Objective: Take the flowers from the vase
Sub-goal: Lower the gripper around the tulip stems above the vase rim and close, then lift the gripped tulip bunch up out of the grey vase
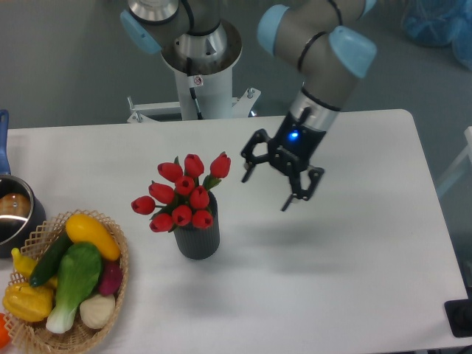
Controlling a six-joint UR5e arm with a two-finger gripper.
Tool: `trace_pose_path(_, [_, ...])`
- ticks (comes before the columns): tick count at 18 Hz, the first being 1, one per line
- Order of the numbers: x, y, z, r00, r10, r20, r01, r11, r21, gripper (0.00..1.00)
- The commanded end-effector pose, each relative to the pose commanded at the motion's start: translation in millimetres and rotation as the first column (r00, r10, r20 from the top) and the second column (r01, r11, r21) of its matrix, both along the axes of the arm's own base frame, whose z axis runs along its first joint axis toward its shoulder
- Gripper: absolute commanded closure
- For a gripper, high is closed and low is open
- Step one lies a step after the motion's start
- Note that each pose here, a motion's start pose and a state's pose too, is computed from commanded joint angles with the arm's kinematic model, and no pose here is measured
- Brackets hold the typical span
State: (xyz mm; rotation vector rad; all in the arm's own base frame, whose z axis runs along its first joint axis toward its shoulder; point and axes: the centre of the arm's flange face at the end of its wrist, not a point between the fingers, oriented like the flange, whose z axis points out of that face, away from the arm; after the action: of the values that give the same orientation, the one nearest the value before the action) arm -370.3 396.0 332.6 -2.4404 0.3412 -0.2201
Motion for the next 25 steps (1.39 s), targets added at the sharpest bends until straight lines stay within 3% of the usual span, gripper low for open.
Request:
trace_pose_path(5, [37.5, 5.7, 20.3, 0.998, -0.030, 0.057, 0.021, 0.989, 0.144, 0.00])
trace_pose_path(11, [61.9, 24.7, 20.9, 0.994, -0.081, 0.071, 0.069, 0.985, 0.159, 0.04])
trace_pose_path(14, [64.3, 28.1, 24.7, 0.993, -0.090, 0.079, 0.074, 0.980, 0.187, 0.20])
trace_pose_path(16, [65.9, 28.7, 27.1, 0.992, -0.093, 0.087, 0.073, 0.976, 0.206, 0.47])
trace_pose_path(18, [65.8, 28.7, 31.5, 0.992, -0.094, 0.085, 0.073, 0.973, 0.219, 0.83])
trace_pose_path(19, [66.2, 29.2, 32.4, 0.991, -0.095, 0.089, 0.073, 0.971, 0.228, 0.97])
trace_pose_path(25, [56.2, 28.5, 39.9, 0.993, -0.086, 0.085, 0.062, 0.966, 0.250, 1.00])
